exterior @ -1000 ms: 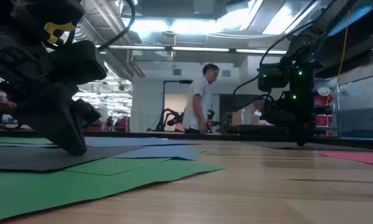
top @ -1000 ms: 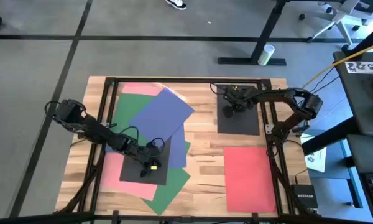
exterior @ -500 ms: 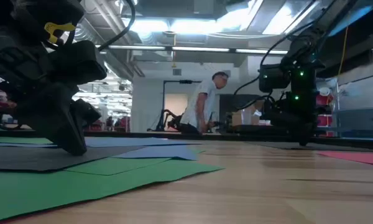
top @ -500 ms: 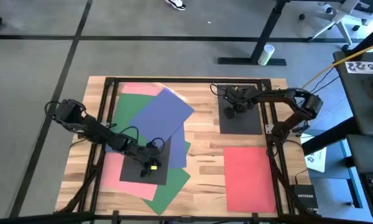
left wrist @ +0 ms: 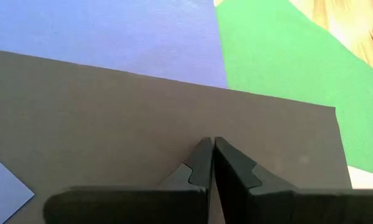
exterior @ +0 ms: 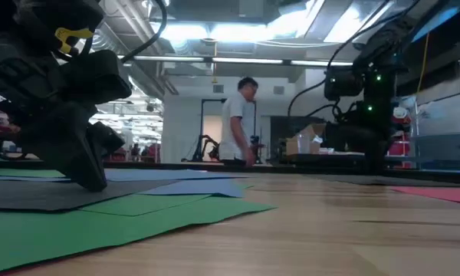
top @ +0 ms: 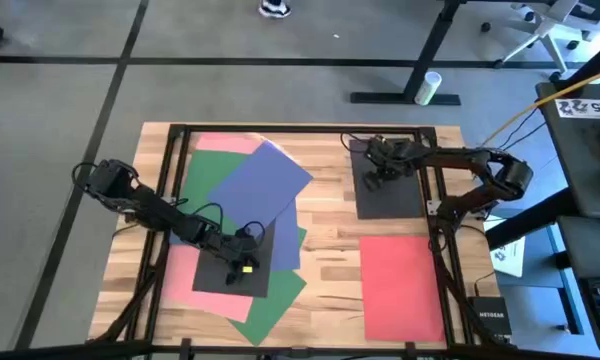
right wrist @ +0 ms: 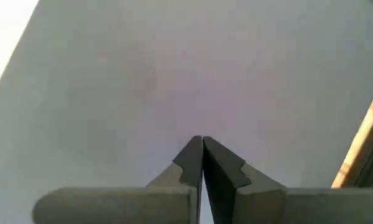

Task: Organize paper
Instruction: Move the blue paper to the top center of the table

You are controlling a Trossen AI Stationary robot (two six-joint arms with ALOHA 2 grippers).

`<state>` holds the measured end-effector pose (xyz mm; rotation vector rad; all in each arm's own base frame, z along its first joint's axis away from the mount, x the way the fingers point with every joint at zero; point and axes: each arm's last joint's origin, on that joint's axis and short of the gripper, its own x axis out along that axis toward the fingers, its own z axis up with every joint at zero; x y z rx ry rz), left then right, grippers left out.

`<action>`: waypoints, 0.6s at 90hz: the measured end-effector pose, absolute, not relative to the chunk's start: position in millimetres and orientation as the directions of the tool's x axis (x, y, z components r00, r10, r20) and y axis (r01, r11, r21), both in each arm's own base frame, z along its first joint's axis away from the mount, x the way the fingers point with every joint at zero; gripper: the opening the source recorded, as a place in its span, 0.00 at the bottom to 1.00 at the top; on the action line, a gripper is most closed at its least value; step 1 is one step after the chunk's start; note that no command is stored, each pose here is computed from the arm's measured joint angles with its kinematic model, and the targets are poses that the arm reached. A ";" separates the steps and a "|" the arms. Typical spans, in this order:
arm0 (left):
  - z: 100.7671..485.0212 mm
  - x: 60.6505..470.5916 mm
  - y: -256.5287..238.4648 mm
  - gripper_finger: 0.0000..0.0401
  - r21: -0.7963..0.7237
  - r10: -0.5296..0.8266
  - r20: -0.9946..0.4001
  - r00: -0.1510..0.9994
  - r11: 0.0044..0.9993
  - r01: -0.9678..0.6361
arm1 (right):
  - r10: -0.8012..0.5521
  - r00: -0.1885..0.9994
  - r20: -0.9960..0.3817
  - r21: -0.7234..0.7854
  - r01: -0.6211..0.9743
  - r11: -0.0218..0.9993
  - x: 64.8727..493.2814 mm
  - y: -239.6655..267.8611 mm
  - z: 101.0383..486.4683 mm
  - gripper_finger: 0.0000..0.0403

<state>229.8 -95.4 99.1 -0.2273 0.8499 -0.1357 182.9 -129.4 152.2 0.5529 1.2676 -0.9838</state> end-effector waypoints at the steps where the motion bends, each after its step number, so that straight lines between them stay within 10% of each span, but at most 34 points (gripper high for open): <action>1: 99.1 229.7 -95.4 0.00 -0.253 -0.209 -0.728 0.653 0.967 0.027 | -0.300 -0.005 -0.954 -0.163 0.847 0.505 183.3 -128.9 152.2 0.00; 54: 114.2 225.1 -97.6 0.00 -0.118 -0.126 -0.762 0.635 0.991 0.056 | -0.271 0.249 -0.930 -0.035 0.674 0.738 223.3 -88.8 156.6 0.00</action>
